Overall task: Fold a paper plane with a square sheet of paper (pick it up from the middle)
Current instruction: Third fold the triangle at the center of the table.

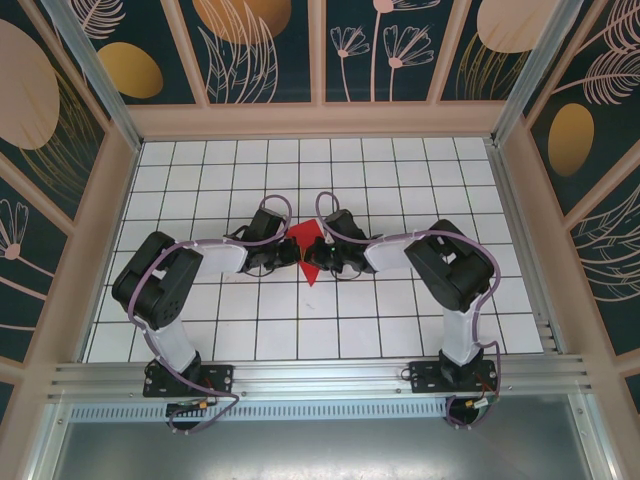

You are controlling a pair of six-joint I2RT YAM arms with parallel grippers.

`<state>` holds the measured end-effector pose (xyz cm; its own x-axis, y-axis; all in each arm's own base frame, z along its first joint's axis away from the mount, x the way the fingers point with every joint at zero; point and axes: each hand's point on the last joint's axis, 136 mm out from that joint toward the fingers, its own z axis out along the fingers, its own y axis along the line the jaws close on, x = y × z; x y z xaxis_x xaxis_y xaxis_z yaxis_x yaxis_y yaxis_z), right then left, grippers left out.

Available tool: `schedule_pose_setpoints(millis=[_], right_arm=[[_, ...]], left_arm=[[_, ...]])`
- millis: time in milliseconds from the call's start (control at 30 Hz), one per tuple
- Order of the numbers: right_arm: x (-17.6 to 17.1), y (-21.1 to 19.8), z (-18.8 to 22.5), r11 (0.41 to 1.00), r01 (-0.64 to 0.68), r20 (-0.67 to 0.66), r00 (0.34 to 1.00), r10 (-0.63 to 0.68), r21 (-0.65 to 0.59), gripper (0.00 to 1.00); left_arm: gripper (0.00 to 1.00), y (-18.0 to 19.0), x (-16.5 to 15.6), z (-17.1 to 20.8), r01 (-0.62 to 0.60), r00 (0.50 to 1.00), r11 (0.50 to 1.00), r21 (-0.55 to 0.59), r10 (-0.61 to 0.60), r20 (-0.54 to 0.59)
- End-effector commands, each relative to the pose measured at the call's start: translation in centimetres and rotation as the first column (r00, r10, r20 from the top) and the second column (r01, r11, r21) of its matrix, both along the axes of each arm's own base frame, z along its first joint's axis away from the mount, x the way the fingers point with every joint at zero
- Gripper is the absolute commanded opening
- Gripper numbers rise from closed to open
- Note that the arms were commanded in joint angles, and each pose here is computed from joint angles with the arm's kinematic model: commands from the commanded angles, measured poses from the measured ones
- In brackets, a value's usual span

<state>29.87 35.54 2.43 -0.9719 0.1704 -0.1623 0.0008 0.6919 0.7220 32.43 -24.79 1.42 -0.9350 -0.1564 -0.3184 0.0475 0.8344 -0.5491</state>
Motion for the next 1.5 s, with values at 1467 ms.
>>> schedule_pose_setpoints(millis=[1467], right_arm=[[-0.8,-1.9,-0.3,1.0,0.0,0.005,1.0,0.001,-0.027,0.12]], left_arm=[[0.03,1.1,-0.2,-0.8,-0.023,1.0,0.998,0.067,0.024,-0.013]])
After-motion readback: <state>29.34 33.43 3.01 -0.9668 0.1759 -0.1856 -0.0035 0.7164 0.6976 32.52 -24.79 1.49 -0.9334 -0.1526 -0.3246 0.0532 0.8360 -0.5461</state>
